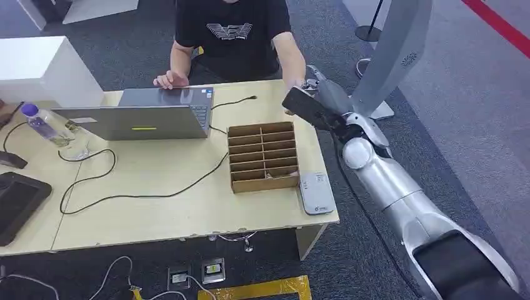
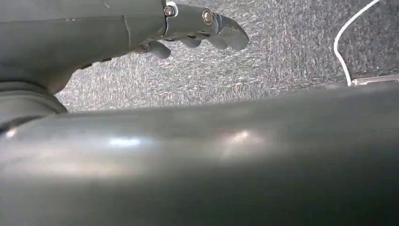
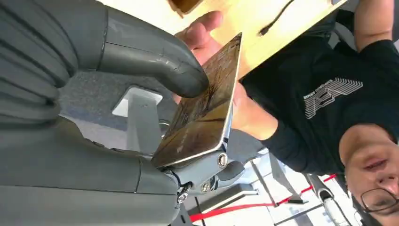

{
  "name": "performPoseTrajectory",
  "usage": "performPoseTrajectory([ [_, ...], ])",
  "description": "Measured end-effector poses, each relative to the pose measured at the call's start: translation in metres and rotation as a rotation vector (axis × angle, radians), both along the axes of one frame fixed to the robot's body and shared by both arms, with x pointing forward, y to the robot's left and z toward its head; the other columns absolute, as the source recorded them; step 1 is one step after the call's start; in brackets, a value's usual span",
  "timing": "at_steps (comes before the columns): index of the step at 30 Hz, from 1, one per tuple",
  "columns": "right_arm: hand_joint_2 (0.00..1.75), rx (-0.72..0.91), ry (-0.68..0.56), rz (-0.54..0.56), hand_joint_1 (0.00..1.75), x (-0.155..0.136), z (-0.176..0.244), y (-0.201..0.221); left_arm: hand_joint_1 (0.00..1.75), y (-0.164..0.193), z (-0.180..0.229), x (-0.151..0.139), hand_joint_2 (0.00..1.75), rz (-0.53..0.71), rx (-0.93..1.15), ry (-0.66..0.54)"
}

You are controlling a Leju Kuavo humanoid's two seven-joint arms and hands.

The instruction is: Pass the card to the sensor for recognition and then transmit it.

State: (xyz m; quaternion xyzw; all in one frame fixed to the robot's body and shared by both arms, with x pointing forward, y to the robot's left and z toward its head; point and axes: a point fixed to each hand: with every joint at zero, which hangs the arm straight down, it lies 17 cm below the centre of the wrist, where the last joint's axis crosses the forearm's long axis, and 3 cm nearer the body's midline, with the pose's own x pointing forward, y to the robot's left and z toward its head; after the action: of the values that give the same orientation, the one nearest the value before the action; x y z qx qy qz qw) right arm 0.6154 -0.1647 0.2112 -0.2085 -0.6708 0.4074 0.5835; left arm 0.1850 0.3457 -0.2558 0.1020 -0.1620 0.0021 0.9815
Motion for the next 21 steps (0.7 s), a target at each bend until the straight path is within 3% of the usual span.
performPoseTrajectory([
  [16,1.75,-0.03,0.073,-0.021,1.75,0.003,-0.028,0.017,0.0,-0.002,0.002,0.006,0.0,-0.018,-0.003,0.001],
  [17,1.75,-0.033,0.076,-0.024,1.57,0.004,-0.029,0.016,0.0,-0.002,0.002,0.006,0.0,-0.02,-0.003,0.001],
  [18,1.75,-0.034,0.077,-0.029,0.14,0.004,-0.029,0.015,0.0,-0.002,0.002,0.006,0.0,-0.023,-0.003,0.002],
  [19,1.75,-0.038,0.078,-0.037,0.0,0.004,-0.031,0.013,0.0,-0.002,0.002,0.006,0.0,-0.025,-0.004,0.003],
  [21,1.75,-0.044,0.076,-0.051,0.0,0.005,-0.033,0.01,0.0,-0.003,0.001,0.005,0.0,-0.029,-0.008,0.006],
])
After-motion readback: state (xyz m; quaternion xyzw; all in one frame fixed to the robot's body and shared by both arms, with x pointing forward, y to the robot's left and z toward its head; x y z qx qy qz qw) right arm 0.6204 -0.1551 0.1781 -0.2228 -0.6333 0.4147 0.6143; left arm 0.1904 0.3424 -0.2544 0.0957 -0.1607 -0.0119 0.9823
